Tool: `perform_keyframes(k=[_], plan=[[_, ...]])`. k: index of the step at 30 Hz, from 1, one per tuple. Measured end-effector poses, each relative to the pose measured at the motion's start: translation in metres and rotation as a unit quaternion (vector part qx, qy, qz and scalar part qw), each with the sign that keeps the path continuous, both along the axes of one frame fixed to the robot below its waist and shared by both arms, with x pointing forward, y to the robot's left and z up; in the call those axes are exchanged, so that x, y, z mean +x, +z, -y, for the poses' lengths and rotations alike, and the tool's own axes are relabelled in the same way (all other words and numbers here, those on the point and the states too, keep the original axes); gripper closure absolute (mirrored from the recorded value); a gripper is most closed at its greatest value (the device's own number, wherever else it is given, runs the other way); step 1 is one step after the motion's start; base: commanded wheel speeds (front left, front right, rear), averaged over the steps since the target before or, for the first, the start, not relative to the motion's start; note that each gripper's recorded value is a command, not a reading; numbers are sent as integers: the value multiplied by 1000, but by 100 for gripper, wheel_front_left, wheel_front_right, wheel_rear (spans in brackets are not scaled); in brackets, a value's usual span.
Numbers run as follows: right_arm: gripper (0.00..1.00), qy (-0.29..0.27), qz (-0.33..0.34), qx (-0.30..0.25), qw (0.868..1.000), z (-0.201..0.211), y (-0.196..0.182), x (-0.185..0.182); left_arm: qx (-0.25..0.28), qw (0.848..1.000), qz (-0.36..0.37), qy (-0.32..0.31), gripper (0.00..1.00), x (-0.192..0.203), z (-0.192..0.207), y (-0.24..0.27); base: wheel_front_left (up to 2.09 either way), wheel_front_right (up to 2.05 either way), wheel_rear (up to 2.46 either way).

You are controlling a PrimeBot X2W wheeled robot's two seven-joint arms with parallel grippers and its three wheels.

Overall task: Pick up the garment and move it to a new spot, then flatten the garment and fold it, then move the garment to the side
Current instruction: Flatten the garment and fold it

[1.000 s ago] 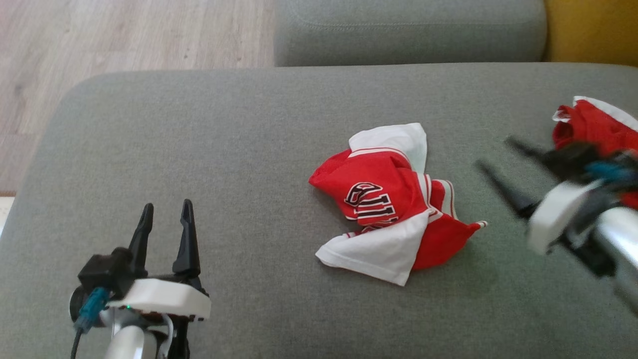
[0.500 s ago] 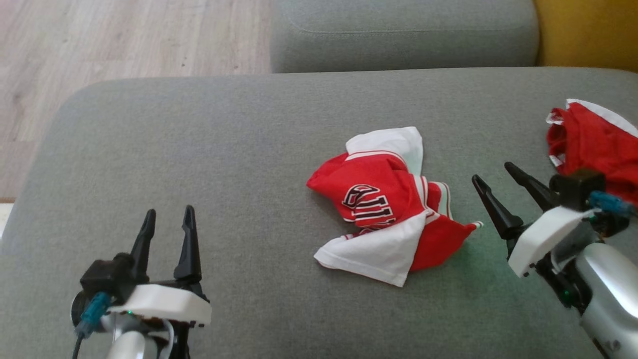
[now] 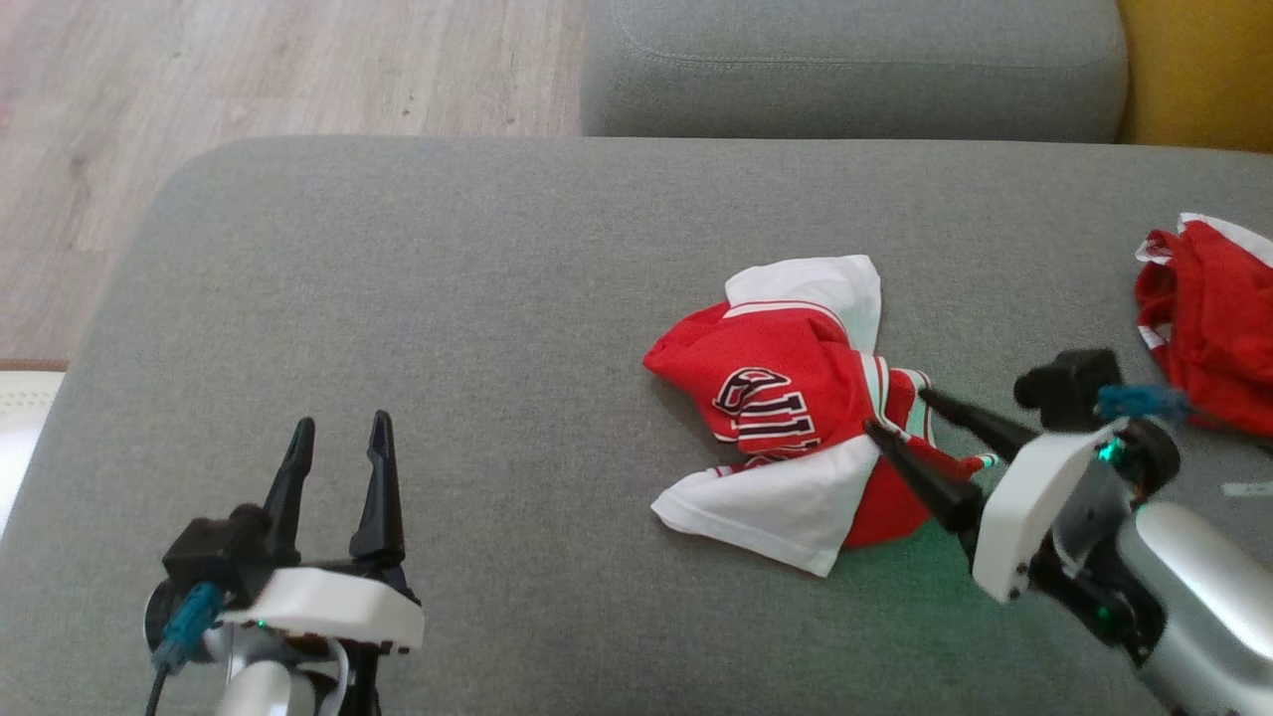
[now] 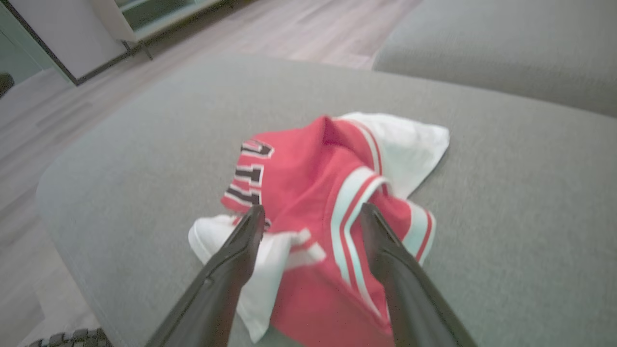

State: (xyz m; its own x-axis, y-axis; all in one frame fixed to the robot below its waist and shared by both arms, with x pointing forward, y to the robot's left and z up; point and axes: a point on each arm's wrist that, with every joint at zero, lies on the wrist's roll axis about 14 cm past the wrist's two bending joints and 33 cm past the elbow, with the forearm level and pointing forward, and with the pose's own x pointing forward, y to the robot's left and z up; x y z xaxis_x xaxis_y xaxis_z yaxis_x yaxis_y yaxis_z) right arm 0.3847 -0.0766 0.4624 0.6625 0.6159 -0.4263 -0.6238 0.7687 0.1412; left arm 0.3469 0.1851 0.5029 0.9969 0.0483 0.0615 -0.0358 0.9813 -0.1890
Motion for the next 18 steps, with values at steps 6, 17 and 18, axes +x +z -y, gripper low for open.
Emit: perform_keyframes(k=[6, 17, 18], plan=[[27, 9, -51, -41, 998, 8, -27, -16, 1, 1000, -5, -1, 0, 3, 2, -3, 0, 0, 0], [100, 60, -73, -88, 992, 1, -41, -36, 0, 1000, -9, 3, 0, 3, 0, -5, 0, 0, 0], [100, 64, -70, -106, 990, 9, -42, -38, 0, 1000, -9, 2, 0, 4, 0, -5, 0, 0, 0]])
